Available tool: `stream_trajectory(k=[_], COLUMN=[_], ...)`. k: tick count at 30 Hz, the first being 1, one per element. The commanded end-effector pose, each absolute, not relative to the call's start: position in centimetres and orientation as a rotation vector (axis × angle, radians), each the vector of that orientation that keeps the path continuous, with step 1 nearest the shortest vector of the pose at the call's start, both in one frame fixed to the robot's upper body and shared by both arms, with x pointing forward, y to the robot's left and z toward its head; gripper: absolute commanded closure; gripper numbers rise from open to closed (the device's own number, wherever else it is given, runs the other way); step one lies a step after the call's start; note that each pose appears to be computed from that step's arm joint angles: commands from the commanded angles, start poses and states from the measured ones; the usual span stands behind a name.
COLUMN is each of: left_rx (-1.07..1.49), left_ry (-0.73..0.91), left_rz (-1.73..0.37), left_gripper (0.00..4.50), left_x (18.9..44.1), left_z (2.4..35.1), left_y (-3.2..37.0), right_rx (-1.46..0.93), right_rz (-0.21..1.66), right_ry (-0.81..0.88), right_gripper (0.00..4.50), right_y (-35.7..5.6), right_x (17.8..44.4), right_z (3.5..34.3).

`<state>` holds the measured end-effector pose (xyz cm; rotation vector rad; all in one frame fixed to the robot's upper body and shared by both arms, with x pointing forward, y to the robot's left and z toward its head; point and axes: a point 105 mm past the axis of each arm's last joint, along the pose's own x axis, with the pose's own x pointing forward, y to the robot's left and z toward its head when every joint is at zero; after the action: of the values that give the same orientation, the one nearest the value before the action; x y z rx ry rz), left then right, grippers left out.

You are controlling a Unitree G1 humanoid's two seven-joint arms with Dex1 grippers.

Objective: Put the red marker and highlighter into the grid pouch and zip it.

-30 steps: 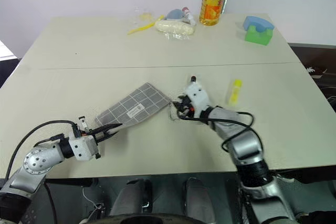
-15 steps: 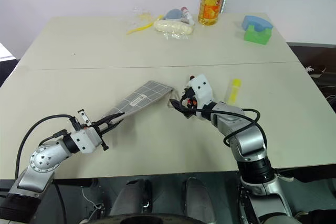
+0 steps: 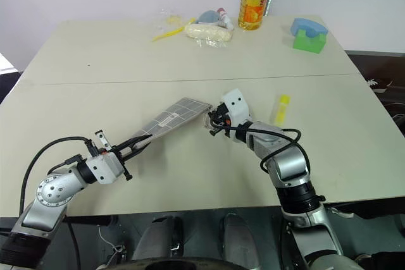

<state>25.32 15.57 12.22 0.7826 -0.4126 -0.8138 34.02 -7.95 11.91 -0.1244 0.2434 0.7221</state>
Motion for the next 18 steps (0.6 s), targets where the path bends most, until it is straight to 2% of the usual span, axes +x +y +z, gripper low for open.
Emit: stream_trajectory(k=[1,6,12,18], left_rx=[0.788,0.729,0.720,0.676], left_ry=[-0.456,-0.422,-0.417,-0.431], left_rz=[-0.810,-0.740,-0.733,-0.688], left_gripper=[4.50,4.50,4.50,4.50], left_x=[25.3,26.9,28.0,29.9], left_z=[13.2,12.7,12.0,12.4], left_y=[15.1,14.4,12.6,11.2], right_rx=[-0.175,-0.349,-0.420,-0.495], right_rz=[0.764,0.902,1.045,1.172], right_ry=[0.151,0.100,0.019,0.009], right_gripper=[4.44,4.44,4.44,4.44], right_y=[-6.9,-4.4,-1.6,0.0], right_x=[33.7,31.7,29.4,27.6], right_z=[14.2,14.8,16.3,16.1])
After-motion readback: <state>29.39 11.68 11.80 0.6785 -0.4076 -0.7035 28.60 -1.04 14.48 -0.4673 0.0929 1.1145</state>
